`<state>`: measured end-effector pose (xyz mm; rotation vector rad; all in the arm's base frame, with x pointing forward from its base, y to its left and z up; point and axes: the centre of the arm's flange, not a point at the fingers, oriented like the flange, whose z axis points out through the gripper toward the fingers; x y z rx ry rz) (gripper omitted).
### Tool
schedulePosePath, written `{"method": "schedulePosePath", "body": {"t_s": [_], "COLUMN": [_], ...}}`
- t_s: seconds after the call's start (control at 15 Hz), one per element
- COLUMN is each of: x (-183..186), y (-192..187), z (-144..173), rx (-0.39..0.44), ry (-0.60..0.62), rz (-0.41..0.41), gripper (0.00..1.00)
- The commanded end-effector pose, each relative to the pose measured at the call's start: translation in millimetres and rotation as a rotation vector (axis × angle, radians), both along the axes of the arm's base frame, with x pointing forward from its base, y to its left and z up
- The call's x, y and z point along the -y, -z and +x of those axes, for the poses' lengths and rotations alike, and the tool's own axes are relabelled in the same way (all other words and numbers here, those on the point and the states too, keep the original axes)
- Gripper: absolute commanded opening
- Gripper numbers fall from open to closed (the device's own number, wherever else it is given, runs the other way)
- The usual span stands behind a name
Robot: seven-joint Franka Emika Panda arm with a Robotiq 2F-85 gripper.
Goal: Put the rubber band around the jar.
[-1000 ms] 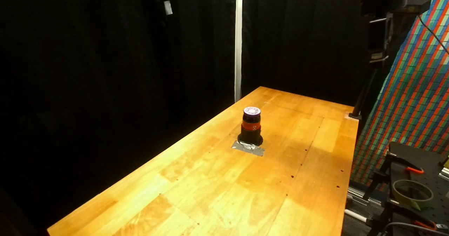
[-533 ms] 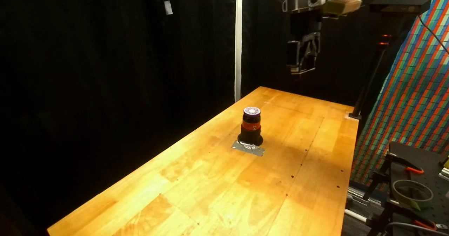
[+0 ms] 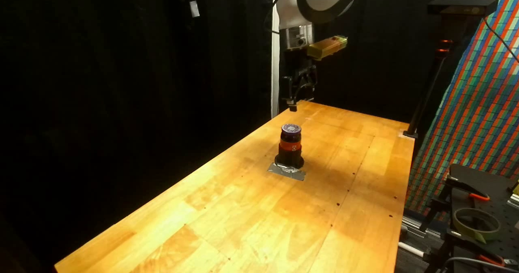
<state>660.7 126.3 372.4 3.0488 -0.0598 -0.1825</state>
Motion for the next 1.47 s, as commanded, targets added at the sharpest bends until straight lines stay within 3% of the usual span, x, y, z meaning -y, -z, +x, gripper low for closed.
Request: {"method": "schedulePosePath", "body": {"t_s": [0.0,0.27,0.53,0.8,1.4], "x": [-3,2,15,27,28], "y": [17,48,73,93,110], "z": [72,92,99,94,81], "rx": [0.003,0.008,-0.046,-0.09,-0.086], "ry": [-0.033,-0.05,-0.039,-0.031,-0.062], "rz": [0.016,0.021,-0.002,0.0,0.029], "gripper": [1.0,1.0,1.0,1.0,1.0]}}
